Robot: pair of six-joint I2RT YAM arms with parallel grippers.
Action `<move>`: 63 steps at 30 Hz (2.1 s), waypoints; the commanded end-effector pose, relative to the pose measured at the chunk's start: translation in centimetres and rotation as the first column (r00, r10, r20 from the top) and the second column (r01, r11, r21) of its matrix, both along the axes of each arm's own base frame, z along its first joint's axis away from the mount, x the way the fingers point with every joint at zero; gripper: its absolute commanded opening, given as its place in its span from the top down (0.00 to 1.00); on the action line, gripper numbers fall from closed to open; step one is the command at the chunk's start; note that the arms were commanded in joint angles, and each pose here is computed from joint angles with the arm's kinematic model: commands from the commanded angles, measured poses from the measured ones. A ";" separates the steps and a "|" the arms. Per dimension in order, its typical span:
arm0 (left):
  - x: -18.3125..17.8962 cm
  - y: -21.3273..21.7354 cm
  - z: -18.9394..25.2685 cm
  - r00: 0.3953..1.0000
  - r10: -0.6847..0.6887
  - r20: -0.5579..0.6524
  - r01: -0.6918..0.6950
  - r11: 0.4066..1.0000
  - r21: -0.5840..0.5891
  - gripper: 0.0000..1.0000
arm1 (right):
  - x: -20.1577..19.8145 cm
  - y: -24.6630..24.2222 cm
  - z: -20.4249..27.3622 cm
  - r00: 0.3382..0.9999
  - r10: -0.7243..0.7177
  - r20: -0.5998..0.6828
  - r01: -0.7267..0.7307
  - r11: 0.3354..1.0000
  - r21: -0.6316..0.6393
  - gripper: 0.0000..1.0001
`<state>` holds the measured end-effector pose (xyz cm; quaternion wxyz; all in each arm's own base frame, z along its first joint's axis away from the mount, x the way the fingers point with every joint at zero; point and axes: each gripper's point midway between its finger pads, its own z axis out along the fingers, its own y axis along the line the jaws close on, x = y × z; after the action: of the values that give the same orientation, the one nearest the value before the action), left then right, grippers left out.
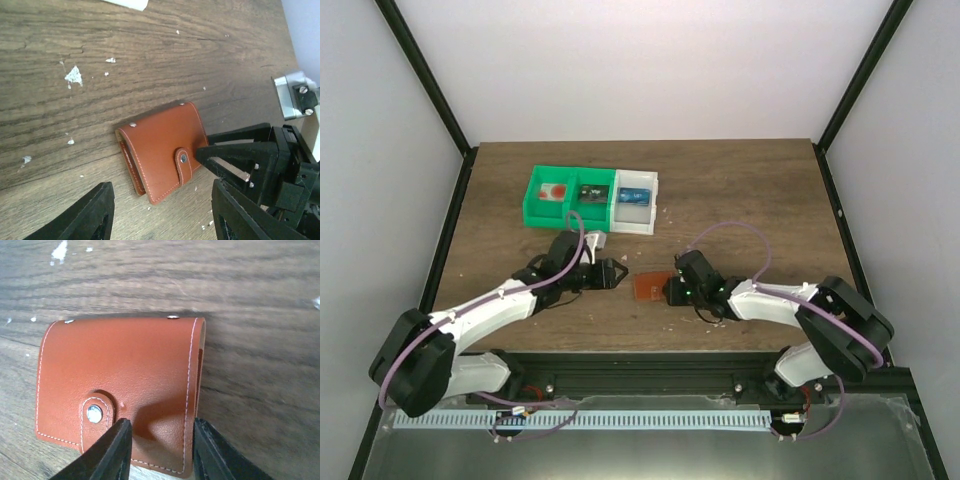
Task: Take the credit cards out of the card holder
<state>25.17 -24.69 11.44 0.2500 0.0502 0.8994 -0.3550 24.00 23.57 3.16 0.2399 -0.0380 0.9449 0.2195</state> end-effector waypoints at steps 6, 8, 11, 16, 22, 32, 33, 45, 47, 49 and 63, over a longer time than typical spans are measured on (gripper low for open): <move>0.4 0.9 -1.7 0.999 0.029 -0.030 -0.031 0.997 -0.068 0.48 | 3.1 4.1 1.9 0.955 0.216 0.205 -0.225 0.974 0.024 0.74; 1.1 1.5 -1.9 0.997 0.053 -0.055 -0.057 0.995 -0.086 0.48 | 4.0 4.3 2.8 0.940 0.219 0.261 -0.229 0.973 0.007 0.74; 3.0 2.7 -1.9 0.994 0.105 -0.033 -0.107 0.993 -0.058 0.49 | 5.1 4.4 4.7 0.933 0.199 0.298 -0.206 0.979 -0.010 0.70; 3.7 0.5 -1.4 1.000 -0.015 -0.025 0.013 0.997 -0.081 0.50 | 4.8 2.6 5.7 0.982 0.077 0.174 -0.072 0.997 -0.038 0.64; 3.6 -0.5 -3.4 0.995 -0.060 -0.076 0.053 0.994 -0.091 0.53 | 1.8 0.8 5.9 0.998 -0.044 0.035 0.042 0.998 0.048 0.61; -0.9 -3.5 -7.7 0.958 -0.179 -0.224 0.169 0.984 -0.064 0.64 | -1.0 2.9 5.1 0.987 -0.081 -0.138 0.100 0.986 0.133 0.61; -1.5 -3.8 -7.8 0.952 -0.188 -0.241 0.173 0.981 -0.082 0.65 | -1.0 2.9 4.8 0.985 -0.088 -0.150 0.106 0.987 0.119 0.62; -6.8 -4.5 -4.6 0.943 -0.196 -0.270 0.118 0.953 -0.280 0.65 | 0.2 3.0 3.0 0.977 -0.142 -0.159 0.140 0.990 -0.020 0.63; -6.2 -3.7 -4.7 0.955 -0.146 -0.259 0.084 0.969 -0.234 0.61 | 0.4 3.2 3.0 0.967 -0.180 -0.182 0.181 0.983 -0.012 0.63; -5.6 -2.9 -4.7 0.965 -0.106 -0.239 0.055 0.976 -0.209 0.59 | 0.3 3.2 2.5 0.948 -0.231 -0.220 0.233 0.972 -0.018 0.62; -5.7 0.1 -3.8 0.986 -0.023 -0.163 -0.002 0.989 -0.149 0.57 | 1.7 3.4 -0.4 0.870 -0.397 -0.292 0.359 0.917 -0.176 0.62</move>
<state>19.67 -25.77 8.09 0.1618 0.0098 0.8809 -0.4448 25.30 27.13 3.22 0.1194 0.1586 0.9684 0.1508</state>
